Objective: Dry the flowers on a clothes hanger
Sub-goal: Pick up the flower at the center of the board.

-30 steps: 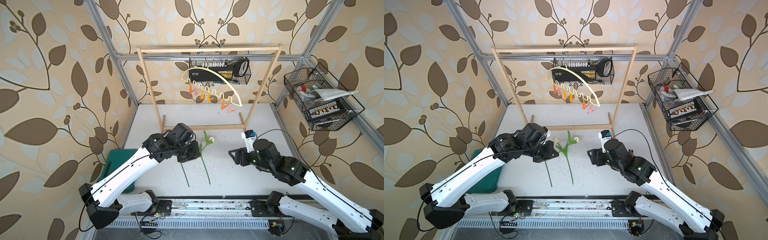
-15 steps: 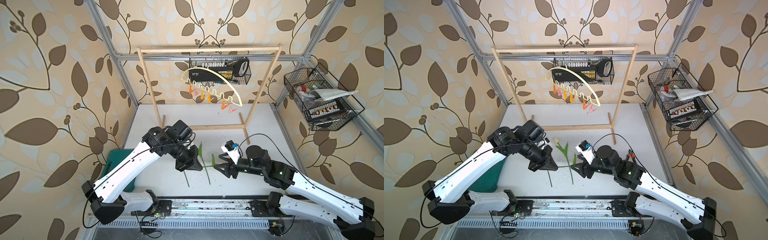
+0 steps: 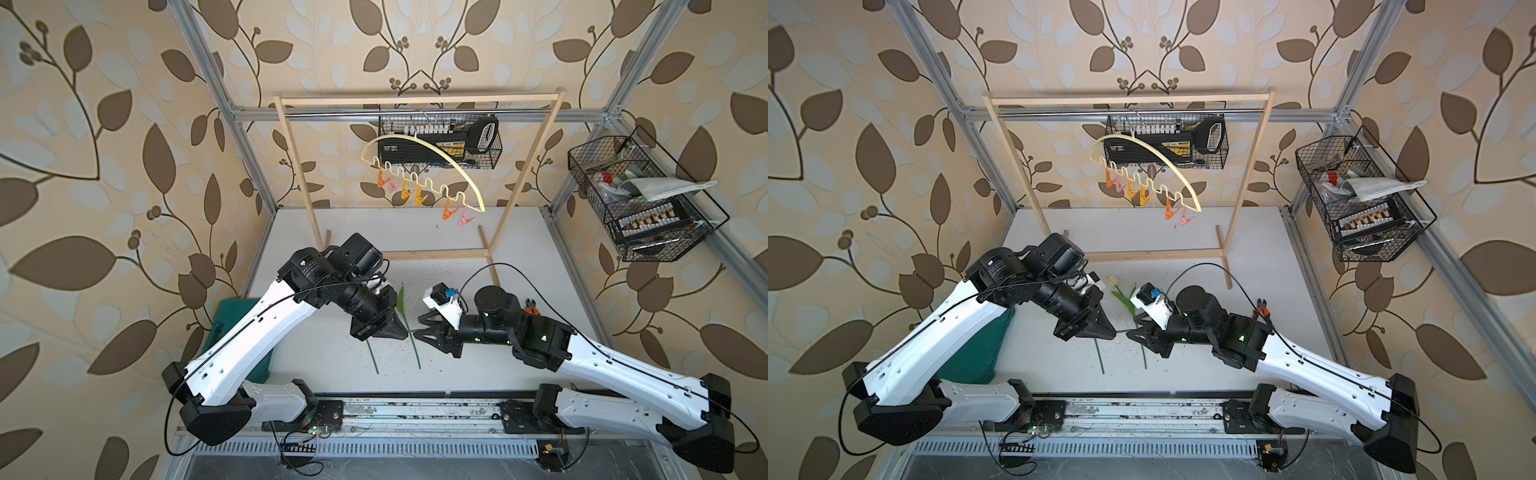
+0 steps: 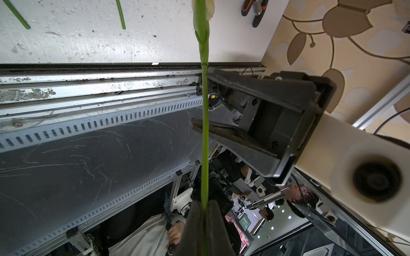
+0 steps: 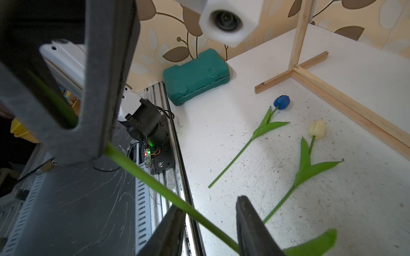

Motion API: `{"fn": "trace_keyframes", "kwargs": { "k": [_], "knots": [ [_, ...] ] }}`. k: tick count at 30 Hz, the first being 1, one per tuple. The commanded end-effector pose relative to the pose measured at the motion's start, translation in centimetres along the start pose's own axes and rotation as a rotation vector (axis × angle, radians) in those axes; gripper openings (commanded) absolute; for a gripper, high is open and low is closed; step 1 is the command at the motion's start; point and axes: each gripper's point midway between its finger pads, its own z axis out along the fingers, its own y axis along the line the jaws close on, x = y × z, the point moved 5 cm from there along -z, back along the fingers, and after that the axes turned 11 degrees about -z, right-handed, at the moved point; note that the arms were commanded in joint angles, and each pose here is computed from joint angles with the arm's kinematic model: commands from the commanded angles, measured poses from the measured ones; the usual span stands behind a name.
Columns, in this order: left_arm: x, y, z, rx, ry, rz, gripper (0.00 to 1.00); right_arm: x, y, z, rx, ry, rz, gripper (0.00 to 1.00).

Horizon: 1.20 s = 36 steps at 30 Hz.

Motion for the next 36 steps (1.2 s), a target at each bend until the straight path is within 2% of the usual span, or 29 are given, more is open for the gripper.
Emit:
{"fn": "trace_keyframes", "kwargs": {
  "k": [1,5,8,11,13,17,20,24,26,28,29,31,33,36],
  "knots": [
    [0.6,-0.2,-0.6,0.022,0.020,0.012,0.00,-1.5,0.4,-0.1,-0.020,-0.038,-0.029,0.39],
    [0.6,0.0,-0.6,0.017,0.023,0.009,0.00,-1.1,0.4,0.2,-0.015,-0.019,-0.041,0.41],
    [0.6,-0.1,-0.6,0.027,0.022,0.017,0.00,-1.0,0.3,0.5,-0.016,-0.008,-0.040,0.47],
    [0.7,-0.1,-0.8,0.034,0.020,0.021,0.00,-1.0,0.3,0.6,-0.009,-0.011,-0.043,0.47],
    [0.7,-0.1,-0.9,0.038,0.019,0.022,0.00,-1.0,0.2,0.6,-0.006,-0.010,-0.042,0.42],
    [0.7,-0.3,-0.9,0.051,0.020,0.028,0.00,-1.0,0.2,0.6,-0.001,-0.016,-0.043,0.25],
    [0.6,-0.4,-0.8,0.061,0.029,0.029,0.00,-1.2,0.2,0.4,0.001,-0.027,-0.044,0.21],
    [0.6,-0.7,-0.8,0.088,0.033,0.049,0.01,-1.5,0.4,0.2,-0.002,-0.037,-0.048,0.10],
    [0.6,-1.2,-1.3,0.125,0.016,0.078,0.39,-1.6,0.5,0.0,0.002,-0.041,-0.050,0.03],
    [0.1,-1.8,-2.4,0.181,-0.032,0.103,0.69,-1.7,0.3,-0.3,0.020,-0.048,-0.048,0.00],
    [-0.4,-2.2,-3.3,0.226,-0.061,0.114,0.78,-1.9,0.2,-0.4,0.034,-0.053,-0.047,0.00],
    [-1.7,-3.3,-5.3,0.325,-0.111,0.130,0.86,-2.0,-0.3,-0.8,0.084,-0.054,-0.046,0.00],
    [-3.0,-4.8,-7.3,0.427,-0.188,0.206,0.87,-2.1,-1.3,-1.5,0.167,-0.047,-0.037,0.00],
    [-5.2,-6.2,-9.7,0.438,-0.491,0.369,0.89,-2.0,-3.7,-3.2,0.302,-0.047,0.036,0.00]
  ]
}}
